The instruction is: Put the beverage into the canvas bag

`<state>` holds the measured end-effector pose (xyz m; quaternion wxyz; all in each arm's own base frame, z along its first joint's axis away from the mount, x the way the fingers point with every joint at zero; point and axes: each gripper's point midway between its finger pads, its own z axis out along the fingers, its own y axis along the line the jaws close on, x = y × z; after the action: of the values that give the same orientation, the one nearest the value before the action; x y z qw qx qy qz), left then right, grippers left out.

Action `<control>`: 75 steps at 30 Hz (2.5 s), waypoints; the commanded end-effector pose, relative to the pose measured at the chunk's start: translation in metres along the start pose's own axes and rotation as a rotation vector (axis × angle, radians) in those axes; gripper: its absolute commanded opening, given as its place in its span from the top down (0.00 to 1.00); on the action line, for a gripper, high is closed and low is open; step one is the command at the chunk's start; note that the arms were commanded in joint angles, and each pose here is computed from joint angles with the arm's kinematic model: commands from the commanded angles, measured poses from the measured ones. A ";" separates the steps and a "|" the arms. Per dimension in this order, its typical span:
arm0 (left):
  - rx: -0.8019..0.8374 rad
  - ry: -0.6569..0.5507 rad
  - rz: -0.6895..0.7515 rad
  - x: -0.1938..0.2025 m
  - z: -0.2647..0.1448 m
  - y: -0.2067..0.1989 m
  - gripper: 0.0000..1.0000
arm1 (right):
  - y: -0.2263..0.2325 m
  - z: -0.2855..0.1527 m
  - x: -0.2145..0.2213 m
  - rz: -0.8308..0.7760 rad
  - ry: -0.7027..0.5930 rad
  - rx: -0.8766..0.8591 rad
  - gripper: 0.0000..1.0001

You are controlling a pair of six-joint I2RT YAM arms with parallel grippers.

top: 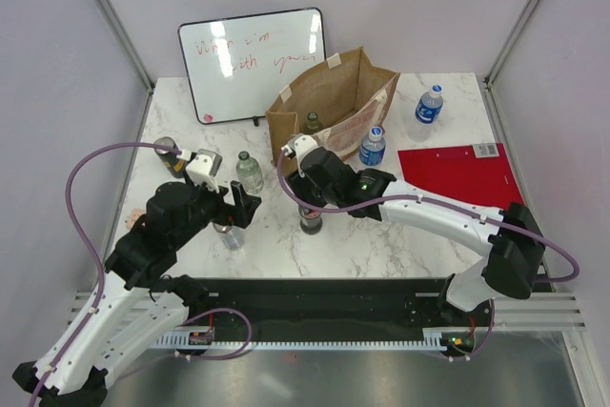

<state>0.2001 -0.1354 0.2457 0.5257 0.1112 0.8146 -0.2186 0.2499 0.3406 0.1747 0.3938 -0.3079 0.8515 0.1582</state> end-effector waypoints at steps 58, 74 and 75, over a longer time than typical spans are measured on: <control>0.006 -0.020 0.035 -0.005 0.005 -0.001 0.02 | -0.169 -0.146 -0.339 0.001 -0.808 0.337 1.00; 0.019 -0.021 0.035 -0.005 0.004 -0.003 0.02 | -0.209 -0.094 -0.322 0.014 -0.789 0.359 1.00; 0.019 -0.021 0.035 -0.005 0.004 -0.003 0.02 | -0.213 -0.090 -0.321 0.015 -0.798 0.367 1.00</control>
<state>0.2012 -0.1365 0.2421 0.5201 0.1129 0.8184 -0.2168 0.4932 0.2632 0.3769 0.6191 -0.1844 0.7599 0.0724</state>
